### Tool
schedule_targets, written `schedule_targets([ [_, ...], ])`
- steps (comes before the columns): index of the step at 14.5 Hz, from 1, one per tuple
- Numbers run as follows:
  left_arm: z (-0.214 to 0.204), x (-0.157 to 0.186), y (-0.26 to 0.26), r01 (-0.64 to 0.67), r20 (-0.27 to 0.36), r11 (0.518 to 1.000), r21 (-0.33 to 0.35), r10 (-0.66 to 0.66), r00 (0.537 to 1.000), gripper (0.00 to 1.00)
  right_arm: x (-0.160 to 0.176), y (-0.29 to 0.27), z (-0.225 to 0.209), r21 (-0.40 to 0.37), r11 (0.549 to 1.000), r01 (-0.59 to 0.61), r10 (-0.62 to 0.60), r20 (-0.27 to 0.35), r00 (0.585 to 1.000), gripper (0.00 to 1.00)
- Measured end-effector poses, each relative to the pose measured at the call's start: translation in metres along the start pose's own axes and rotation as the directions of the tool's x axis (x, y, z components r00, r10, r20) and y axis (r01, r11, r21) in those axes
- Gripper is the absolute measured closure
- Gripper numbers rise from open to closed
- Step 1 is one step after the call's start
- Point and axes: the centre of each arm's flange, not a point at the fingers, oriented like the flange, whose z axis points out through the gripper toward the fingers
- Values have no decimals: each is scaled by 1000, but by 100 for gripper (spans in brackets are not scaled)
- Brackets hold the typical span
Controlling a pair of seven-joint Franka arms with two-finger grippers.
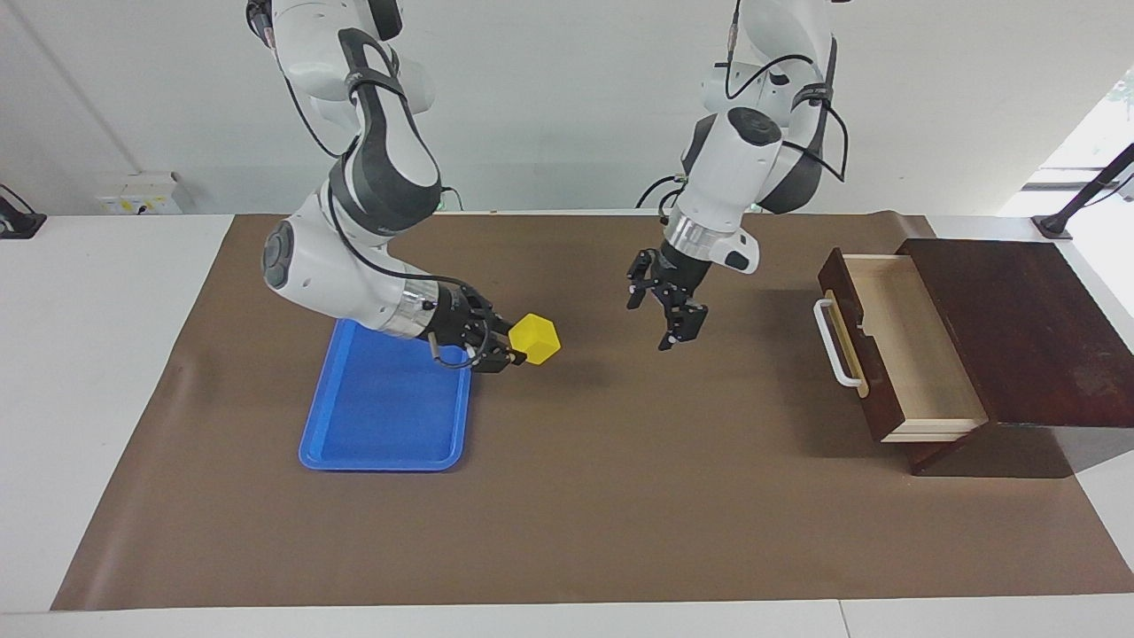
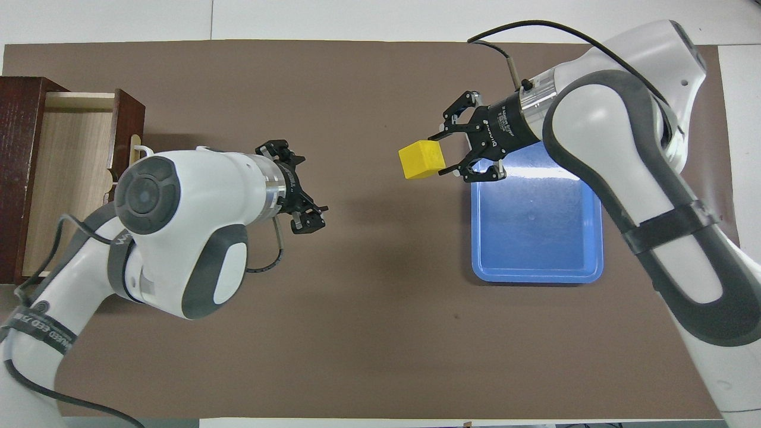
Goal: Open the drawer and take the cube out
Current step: 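Lower the cube into the blue tray while the left gripper pushes drawer shut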
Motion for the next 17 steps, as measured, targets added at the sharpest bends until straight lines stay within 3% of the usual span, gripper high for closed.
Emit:
schedule_targets([
  [3, -43, 62, 57, -108, -29, 994, -31, 107, 994, 0, 48, 4, -35, 64, 993, -99, 96, 49, 994, 45],
  [5, -73, 95, 86, -233, -56, 972, -2, 233, 971, 0, 86, 13, -50, 92, 983, -157, 149, 93, 985, 45],
  [7, -103, 122, 106, -410, -63, 909, 70, 414, 908, 0, 120, 27, -57, 99, 981, -169, 157, 121, 980, 45],
  [8, -116, 133, 112, -518, -49, 848, 116, 525, 850, 0, 133, 34, -56, 97, 983, -157, 145, 124, 982, 45],
  [12, -150, 137, 107, -823, 64, 524, 218, 834, 548, 0, 178, 69, -49, 69, 996, -54, 43, 150, 988, 45],
  [15, -163, 137, 90, -941, 148, 152, 302, 968, 204, 0, 227, 111, -48, 77, 997, 28, -41, 180, 983, 45],
  [17, -162, 136, 79, -948, 246, -67, 311, 969, 12, 0, 244, 131, -44, 82, 995, 56, -71, 192, 979, 45],
])
